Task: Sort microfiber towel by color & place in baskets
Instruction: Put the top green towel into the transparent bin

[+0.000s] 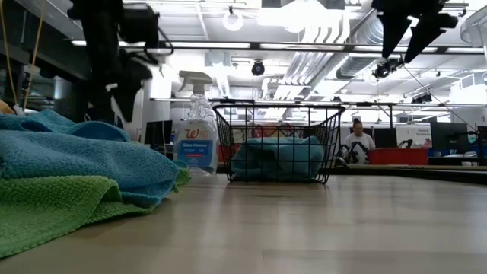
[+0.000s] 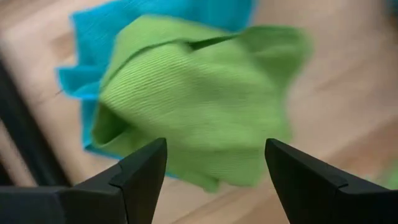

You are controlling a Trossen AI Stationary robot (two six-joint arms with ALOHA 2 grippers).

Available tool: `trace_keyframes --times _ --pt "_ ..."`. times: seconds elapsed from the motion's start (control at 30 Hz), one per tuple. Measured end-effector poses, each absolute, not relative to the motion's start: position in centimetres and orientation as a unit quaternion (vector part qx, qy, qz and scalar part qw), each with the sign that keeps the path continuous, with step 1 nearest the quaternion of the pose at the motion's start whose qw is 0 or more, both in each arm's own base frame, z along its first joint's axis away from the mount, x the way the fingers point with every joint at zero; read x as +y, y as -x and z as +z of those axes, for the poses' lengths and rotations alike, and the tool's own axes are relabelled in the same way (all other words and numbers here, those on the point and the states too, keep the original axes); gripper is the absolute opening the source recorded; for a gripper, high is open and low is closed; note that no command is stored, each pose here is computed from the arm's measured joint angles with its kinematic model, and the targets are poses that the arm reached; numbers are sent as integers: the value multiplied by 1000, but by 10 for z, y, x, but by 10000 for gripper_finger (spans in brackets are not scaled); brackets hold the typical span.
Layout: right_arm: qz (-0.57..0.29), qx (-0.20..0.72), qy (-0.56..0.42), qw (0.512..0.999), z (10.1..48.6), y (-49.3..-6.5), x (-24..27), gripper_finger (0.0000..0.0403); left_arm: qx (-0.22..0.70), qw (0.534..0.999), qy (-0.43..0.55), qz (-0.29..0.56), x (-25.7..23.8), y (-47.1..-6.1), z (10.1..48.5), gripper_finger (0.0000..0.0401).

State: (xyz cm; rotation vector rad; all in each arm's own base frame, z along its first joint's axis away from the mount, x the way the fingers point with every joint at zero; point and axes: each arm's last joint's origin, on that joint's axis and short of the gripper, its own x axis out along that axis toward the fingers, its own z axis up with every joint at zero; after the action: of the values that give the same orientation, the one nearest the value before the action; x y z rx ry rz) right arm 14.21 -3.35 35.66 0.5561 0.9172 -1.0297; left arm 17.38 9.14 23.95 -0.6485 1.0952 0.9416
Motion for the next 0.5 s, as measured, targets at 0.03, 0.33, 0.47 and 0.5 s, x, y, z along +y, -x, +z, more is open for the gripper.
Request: trace_keyframes --times 0.03,0.33,0.47,0.5 --pt "-473 412 -250 738 358 -140 -40 314 496 691 298 434 96 -172 235 262" --pt "-412 346 -241 808 372 -145 -93 314 532 634 306 471 141 -187 215 262" --pt "-378 324 -238 834 374 -153 -108 314 551 603 317 482 154 -190 202 262" --pt "-373 320 -240 837 374 -155 -111 314 554 597 319 484 156 -191 199 262"
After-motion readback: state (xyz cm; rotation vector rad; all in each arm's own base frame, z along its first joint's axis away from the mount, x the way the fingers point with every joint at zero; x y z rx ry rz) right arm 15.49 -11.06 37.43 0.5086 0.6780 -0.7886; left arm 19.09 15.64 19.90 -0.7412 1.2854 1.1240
